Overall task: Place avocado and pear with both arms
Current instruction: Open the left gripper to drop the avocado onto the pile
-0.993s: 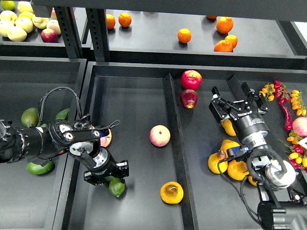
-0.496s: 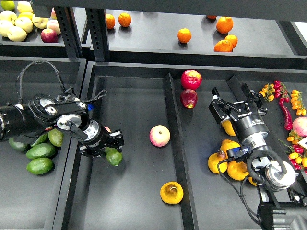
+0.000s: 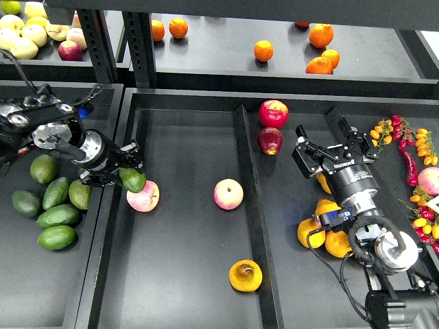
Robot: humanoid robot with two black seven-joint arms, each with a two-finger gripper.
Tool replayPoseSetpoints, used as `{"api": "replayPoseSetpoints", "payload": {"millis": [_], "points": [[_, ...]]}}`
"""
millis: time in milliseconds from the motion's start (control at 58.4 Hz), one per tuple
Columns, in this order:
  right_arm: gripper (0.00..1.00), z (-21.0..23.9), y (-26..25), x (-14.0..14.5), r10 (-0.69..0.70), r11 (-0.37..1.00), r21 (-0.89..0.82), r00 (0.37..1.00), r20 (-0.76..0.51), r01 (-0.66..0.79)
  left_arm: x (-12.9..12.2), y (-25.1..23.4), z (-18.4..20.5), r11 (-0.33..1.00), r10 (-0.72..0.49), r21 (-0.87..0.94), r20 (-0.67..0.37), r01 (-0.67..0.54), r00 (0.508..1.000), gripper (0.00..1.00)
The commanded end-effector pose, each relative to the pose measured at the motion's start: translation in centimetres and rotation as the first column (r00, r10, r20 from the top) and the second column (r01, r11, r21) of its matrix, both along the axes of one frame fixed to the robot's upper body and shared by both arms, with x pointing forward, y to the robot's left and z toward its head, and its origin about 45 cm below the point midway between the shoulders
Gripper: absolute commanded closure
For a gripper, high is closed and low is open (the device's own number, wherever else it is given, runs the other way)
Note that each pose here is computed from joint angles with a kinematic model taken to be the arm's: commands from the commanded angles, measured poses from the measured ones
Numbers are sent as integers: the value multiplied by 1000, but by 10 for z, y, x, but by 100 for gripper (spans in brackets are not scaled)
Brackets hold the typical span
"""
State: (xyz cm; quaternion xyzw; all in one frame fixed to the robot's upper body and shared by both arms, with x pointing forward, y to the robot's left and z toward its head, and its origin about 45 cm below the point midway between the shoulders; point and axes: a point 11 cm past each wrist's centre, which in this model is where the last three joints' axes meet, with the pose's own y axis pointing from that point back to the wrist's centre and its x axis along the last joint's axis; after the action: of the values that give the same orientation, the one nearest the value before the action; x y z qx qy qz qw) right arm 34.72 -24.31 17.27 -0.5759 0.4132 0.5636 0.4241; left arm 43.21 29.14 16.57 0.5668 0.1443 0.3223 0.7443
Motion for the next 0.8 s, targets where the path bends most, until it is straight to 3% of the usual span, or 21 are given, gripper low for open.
{"api": "replayPoseSetpoints", "payload": {"millis": [0,291,787], "points": [[1,13,2,6,8,1000,3,999,49,-8,5,25,7,998,56,25,25,-57,998,88],[1,44,-9,27,-30,1000,11,993,118,29,9,67,14,986,151,64,62,-155,987,87],[1,51,-8,31,-27,1000,14,990,139,26,-15,92,-26,969,224,107,3,-223,975,84]]}}
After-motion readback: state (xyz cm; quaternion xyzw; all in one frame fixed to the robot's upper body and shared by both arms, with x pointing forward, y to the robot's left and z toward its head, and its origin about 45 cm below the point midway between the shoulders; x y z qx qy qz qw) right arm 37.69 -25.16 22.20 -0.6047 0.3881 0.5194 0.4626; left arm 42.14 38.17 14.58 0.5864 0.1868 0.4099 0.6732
